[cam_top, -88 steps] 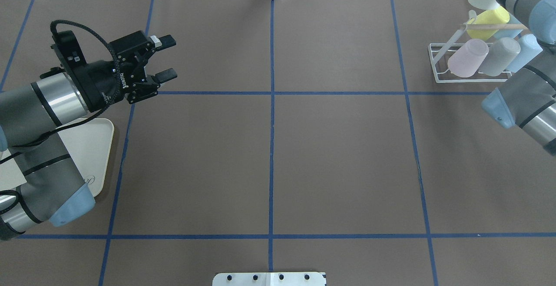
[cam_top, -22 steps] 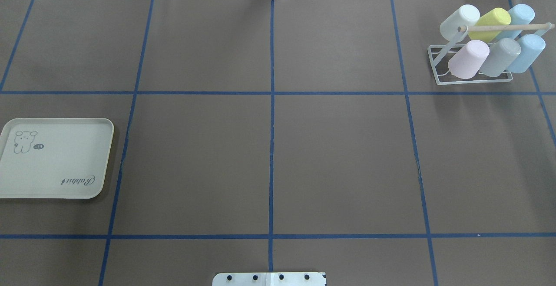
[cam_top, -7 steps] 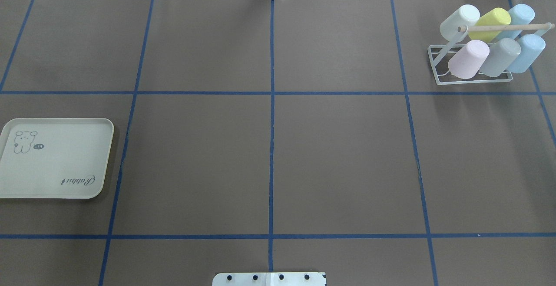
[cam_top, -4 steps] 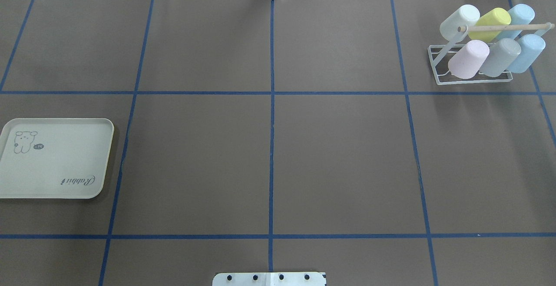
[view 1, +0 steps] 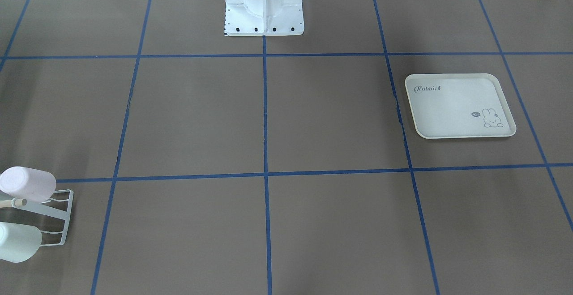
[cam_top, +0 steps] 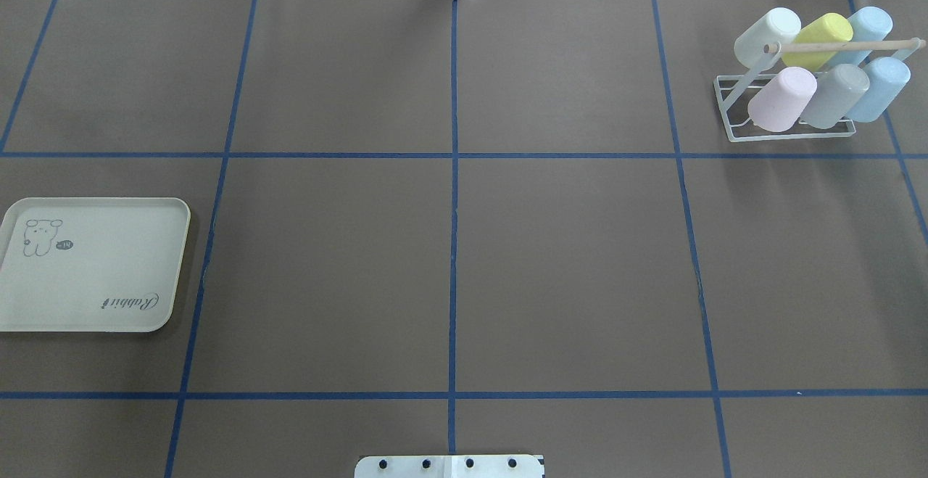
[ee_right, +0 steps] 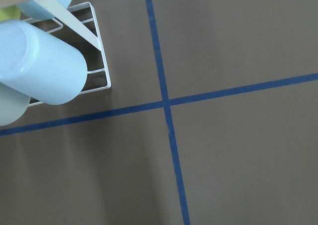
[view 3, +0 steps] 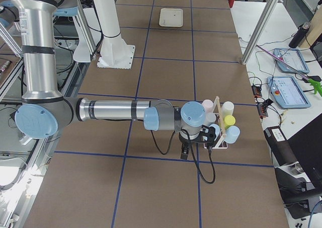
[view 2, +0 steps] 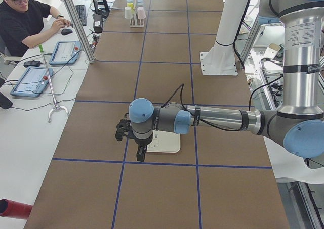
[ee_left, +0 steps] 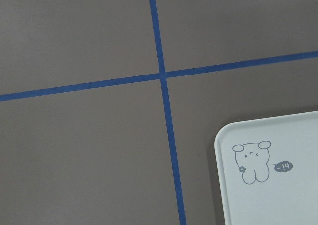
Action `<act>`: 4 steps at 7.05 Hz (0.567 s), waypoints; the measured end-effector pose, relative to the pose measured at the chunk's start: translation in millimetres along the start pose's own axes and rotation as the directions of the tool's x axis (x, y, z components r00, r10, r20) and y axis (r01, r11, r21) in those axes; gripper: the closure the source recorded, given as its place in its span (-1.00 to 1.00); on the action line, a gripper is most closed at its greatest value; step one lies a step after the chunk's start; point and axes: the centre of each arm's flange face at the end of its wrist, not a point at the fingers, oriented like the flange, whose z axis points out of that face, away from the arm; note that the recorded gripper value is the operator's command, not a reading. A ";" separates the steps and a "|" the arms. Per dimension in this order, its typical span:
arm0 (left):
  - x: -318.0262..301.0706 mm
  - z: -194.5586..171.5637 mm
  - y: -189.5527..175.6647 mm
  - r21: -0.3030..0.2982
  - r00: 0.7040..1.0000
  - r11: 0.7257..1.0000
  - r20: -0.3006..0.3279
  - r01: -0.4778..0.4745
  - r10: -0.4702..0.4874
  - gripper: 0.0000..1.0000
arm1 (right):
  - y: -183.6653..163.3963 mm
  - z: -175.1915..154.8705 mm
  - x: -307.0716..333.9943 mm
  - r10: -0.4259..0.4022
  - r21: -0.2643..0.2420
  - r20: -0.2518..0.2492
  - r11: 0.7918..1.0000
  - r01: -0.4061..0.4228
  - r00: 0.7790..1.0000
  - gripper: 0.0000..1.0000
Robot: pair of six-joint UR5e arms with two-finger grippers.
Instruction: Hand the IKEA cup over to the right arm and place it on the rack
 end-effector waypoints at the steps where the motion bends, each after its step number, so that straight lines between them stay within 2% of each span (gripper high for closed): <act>1: 0.1 -0.1 0.0 0.000 1.000 1.000 0.000 0.002 -0.002 -1.00 | -0.1 0.0 -0.1 0.003 0.000 0.000 1.000 -0.003 1.000 -1.00; 4: 0.4 -0.3 -0.1 0.001 1.000 1.000 0.000 0.001 -0.001 -1.00 | -0.1 0.2 -0.1 0.011 0.000 -0.001 1.000 -0.011 1.000 -1.00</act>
